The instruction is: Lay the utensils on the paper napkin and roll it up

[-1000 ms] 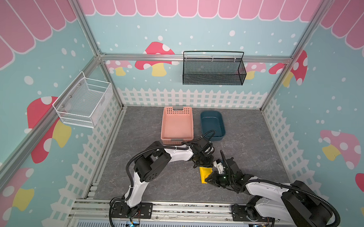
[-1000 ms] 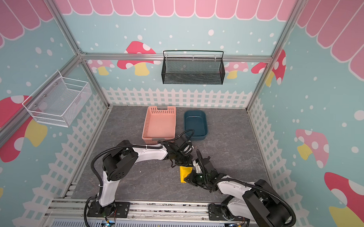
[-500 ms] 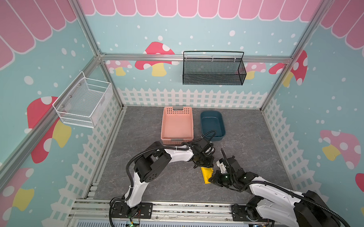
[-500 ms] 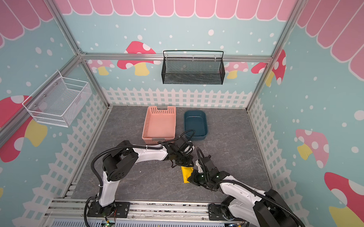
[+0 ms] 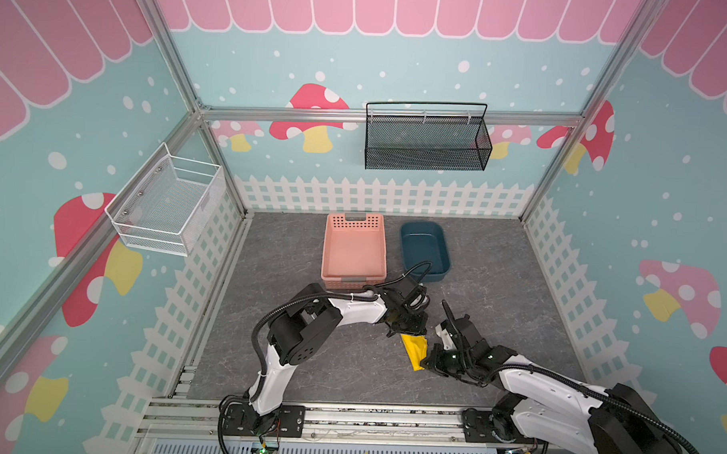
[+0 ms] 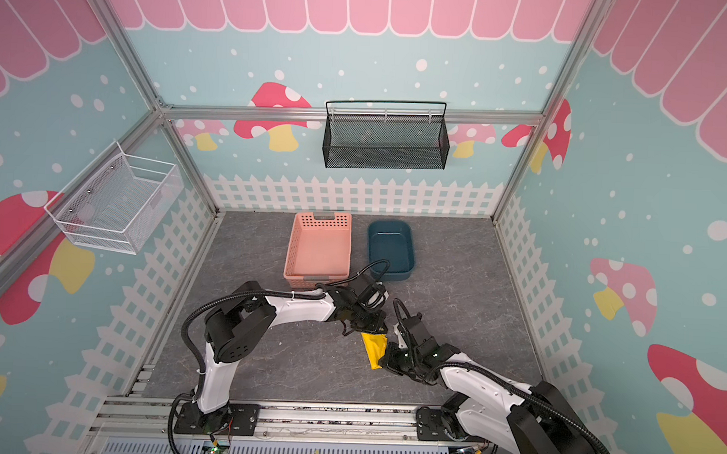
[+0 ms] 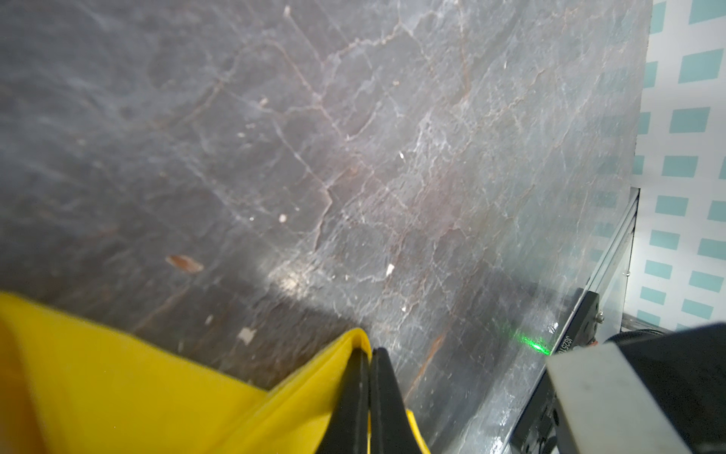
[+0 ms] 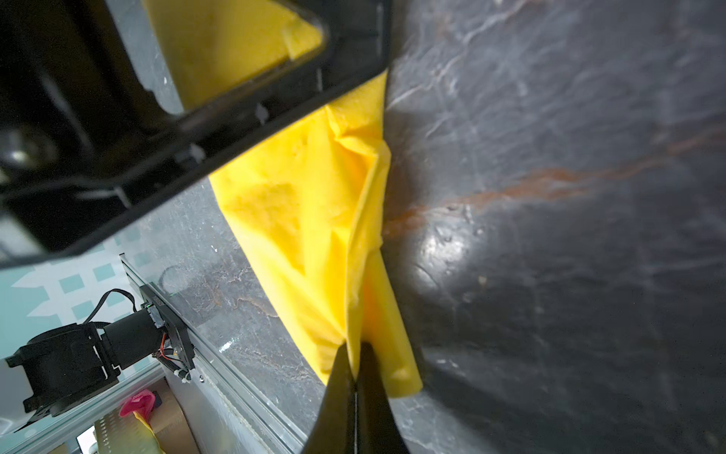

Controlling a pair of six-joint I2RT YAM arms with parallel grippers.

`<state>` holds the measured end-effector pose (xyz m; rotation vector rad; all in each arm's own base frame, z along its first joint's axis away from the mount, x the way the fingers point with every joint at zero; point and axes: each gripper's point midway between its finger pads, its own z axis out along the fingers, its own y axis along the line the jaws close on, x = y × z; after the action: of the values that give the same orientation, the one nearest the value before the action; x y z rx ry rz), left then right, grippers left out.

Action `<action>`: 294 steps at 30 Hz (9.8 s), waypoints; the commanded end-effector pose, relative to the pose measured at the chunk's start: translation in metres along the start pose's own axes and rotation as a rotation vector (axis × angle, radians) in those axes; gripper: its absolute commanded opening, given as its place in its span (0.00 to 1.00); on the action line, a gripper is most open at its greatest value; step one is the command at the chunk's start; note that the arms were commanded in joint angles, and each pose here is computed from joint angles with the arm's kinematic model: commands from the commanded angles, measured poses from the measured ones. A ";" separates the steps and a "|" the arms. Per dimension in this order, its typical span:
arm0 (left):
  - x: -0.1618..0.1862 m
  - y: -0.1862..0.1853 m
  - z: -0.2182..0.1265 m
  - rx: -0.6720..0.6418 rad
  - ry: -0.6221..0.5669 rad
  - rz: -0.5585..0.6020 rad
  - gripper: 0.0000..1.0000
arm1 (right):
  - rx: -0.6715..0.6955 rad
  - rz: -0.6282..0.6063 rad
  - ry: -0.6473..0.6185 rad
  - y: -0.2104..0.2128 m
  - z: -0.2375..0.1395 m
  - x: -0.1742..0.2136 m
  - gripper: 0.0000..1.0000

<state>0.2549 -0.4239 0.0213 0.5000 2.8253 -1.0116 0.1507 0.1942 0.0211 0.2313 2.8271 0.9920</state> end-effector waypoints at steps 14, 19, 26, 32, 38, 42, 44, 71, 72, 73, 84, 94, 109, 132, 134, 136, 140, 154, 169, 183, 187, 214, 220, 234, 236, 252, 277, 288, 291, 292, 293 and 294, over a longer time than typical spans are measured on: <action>-0.033 -0.030 -0.090 -0.015 -0.191 -0.003 0.31 | 0.068 0.047 0.040 -0.027 0.007 0.015 0.00; -0.017 -0.009 -0.102 -0.057 -0.190 -0.035 0.30 | 0.064 0.047 0.044 -0.026 0.008 0.015 0.00; 0.018 0.013 -0.081 -0.043 -0.108 -0.115 0.14 | 0.057 0.046 0.047 -0.025 0.010 0.015 0.00; 0.032 0.017 -0.067 -0.028 -0.077 -0.143 0.07 | 0.058 0.045 0.048 -0.024 0.010 0.014 0.00; 0.036 0.021 -0.052 -0.005 -0.053 -0.172 0.04 | 0.057 0.039 0.053 -0.022 0.011 0.013 0.00; 0.036 0.025 -0.046 -0.004 -0.054 -0.170 0.03 | 0.056 0.041 0.053 -0.022 0.011 0.013 0.00; 0.038 0.028 -0.042 -0.010 -0.045 -0.172 0.03 | 0.054 0.042 0.052 -0.021 0.011 0.013 0.00; 0.058 0.059 -0.015 -0.071 0.026 -0.208 0.02 | 0.029 -0.042 -0.078 0.025 -0.033 -0.026 0.18; 0.058 0.059 -0.015 -0.072 0.026 -0.208 0.02 | 0.016 -0.054 -0.081 0.030 -0.034 -0.029 0.18; 0.058 0.060 -0.015 -0.073 0.026 -0.208 0.02 | -0.003 -0.067 -0.082 0.036 -0.033 -0.032 0.17; 0.058 0.059 -0.014 -0.070 0.030 -0.207 0.01 | -0.014 -0.118 0.016 0.032 -0.006 -0.026 0.11; 0.058 0.055 -0.020 -0.070 0.033 -0.189 0.02 | 0.129 -0.056 0.107 -0.024 0.011 0.003 0.03; 0.066 0.050 -0.024 -0.043 0.087 -0.149 0.02 | -0.040 -0.106 0.055 0.039 -0.006 -0.007 0.01; 0.063 0.064 -0.031 -0.119 0.037 -0.200 0.02 | 0.113 -0.119 0.089 -0.005 0.026 -0.016 0.01; 0.064 0.064 -0.032 -0.119 0.034 -0.212 0.02 | 0.126 -0.123 0.092 -0.009 0.026 -0.016 0.01; 0.063 0.064 -0.034 -0.124 0.027 -0.214 0.02 | 0.131 -0.129 0.097 -0.010 0.026 -0.015 0.00; 0.053 0.057 -0.043 -0.129 0.005 -0.194 0.06 | 0.126 -0.157 0.094 -0.009 0.025 -0.017 0.00; 0.003 0.040 -0.054 -0.189 -0.041 -0.104 0.10 | 0.109 -0.174 0.113 -0.005 0.027 -0.016 0.00; 0.012 0.070 -0.027 -0.285 0.032 -0.102 0.06 | 0.094 -0.161 0.111 -0.001 0.025 -0.017 0.00; 0.020 0.075 -0.025 -0.292 0.043 -0.095 0.06 | -0.024 -0.120 -0.015 0.036 -0.015 -0.034 0.27; 0.020 0.073 -0.024 -0.286 0.041 -0.094 0.06 | -0.002 -0.065 0.003 0.016 -0.016 -0.023 0.35; 0.022 0.070 -0.021 -0.279 0.045 -0.088 0.06 | -0.161 -0.168 0.024 0.067 -0.009 -0.047 0.16; 0.021 0.069 -0.022 -0.277 0.040 -0.087 0.06 | -0.142 -0.157 0.062 0.056 0.009 -0.046 0.06; 0.014 0.059 -0.028 -0.258 0.023 -0.073 0.06 | 0.046 -0.095 0.102 -0.007 0.031 -0.027 0.00; 0.011 0.055 -0.031 -0.250 0.017 -0.073 0.06 | 0.059 -0.087 0.105 -0.013 0.031 -0.024 0.00; -0.009 0.020 -0.108 -0.149 -0.207 -0.142 0.25 | 0.078 -0.055 0.115 -0.028 0.032 -0.012 0.00; 0.054 0.052 -0.066 0.216 -0.150 -0.533 0.52 | 0.054 -0.052 0.112 -0.023 0.031 -0.013 0.00; 0.069 0.053 -0.052 0.217 -0.102 -0.554 0.52 | 0.053 -0.050 0.113 -0.023 0.031 -0.012 0.00; 0.071 0.050 -0.054 0.222 -0.100 -0.550 0.53 | 0.053 -0.050 0.111 -0.023 0.031 -0.013 0.00; 0.073 0.049 -0.054 0.221 -0.099 -0.548 0.53 | 0.053 -0.049 0.110 -0.023 0.031 -0.013 0.00; 0.074 0.048 -0.053 0.217 -0.095 -0.548 0.53 | 0.051 -0.051 0.109 -0.022 0.031 -0.013 0.00; 0.077 0.047 -0.052 0.215 -0.090 -0.548 0.53 | 0.050 -0.051 0.109 -0.022 0.031 -0.014 0.00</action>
<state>0.2163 -0.3449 0.0364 -0.2591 2.7523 -1.4544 0.1906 0.2201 0.0165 0.0038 2.7910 1.1197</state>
